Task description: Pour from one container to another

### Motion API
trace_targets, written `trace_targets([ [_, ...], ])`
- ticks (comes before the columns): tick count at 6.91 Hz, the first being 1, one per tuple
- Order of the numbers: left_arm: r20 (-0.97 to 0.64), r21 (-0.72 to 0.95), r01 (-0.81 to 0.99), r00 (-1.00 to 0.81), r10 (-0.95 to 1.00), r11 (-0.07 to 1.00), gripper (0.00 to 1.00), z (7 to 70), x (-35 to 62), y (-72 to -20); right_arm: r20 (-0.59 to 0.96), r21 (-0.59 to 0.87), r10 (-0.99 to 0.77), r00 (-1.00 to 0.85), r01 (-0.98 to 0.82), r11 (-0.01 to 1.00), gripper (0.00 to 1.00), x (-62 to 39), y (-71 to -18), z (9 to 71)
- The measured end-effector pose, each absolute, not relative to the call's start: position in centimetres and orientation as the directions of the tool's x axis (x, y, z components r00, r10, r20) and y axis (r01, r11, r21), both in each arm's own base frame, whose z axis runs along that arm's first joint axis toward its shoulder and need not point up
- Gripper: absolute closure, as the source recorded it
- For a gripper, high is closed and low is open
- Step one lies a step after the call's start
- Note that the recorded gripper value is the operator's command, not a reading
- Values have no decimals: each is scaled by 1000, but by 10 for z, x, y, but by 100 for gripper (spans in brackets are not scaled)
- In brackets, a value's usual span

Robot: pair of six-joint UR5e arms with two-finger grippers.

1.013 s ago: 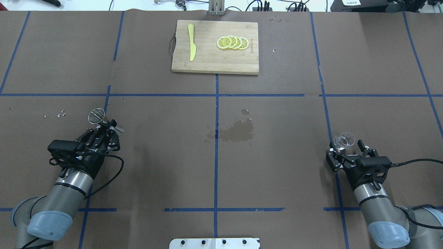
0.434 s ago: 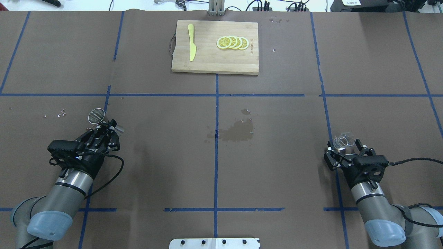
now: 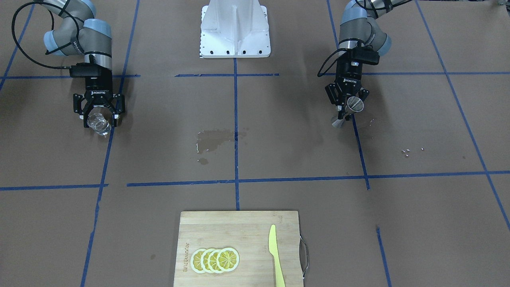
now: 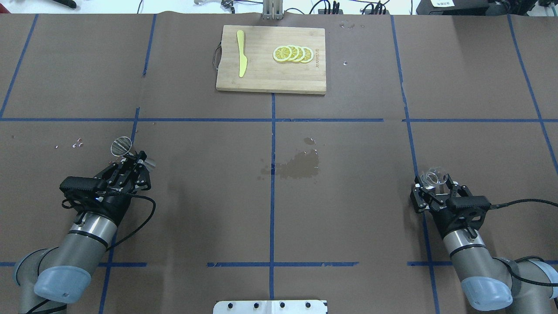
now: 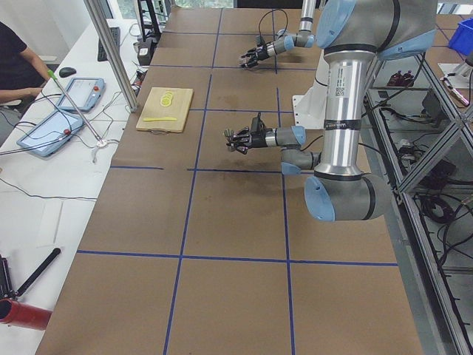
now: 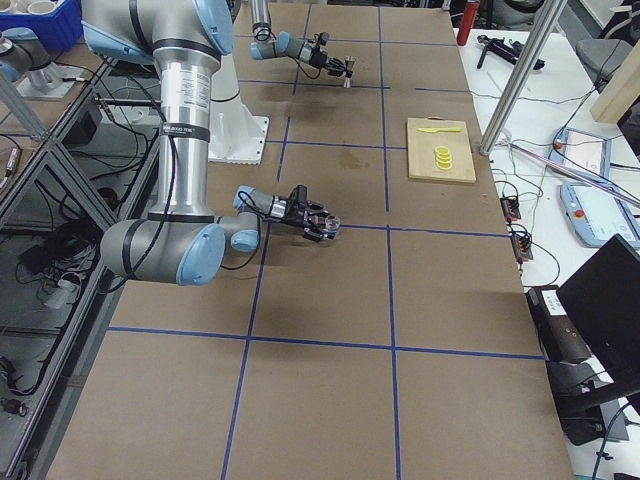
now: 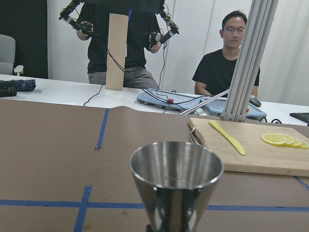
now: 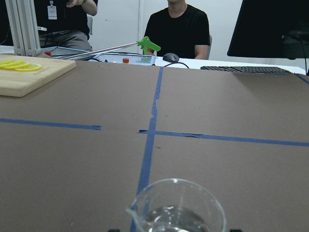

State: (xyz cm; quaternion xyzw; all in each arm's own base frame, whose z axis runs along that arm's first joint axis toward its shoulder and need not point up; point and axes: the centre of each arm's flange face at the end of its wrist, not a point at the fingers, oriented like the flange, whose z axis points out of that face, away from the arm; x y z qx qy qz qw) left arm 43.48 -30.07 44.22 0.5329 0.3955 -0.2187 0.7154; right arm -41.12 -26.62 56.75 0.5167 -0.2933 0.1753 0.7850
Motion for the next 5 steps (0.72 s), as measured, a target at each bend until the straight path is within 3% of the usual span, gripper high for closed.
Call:
trace_targets([
  [1,-799,590,734,592,109,336,100,442,435,-301,643,708,-30,765,-579,405,50,-411,-266,571],
  [3,-799,590,734,592,109,336,100,442,435,-301,641,710,-33,767,-576,405,85,-410,-266,574],
  [5,-800,588,735,590,109,336,100,441,434,-301,641,711,-54,765,-567,415,90,-410,-266,569],
])
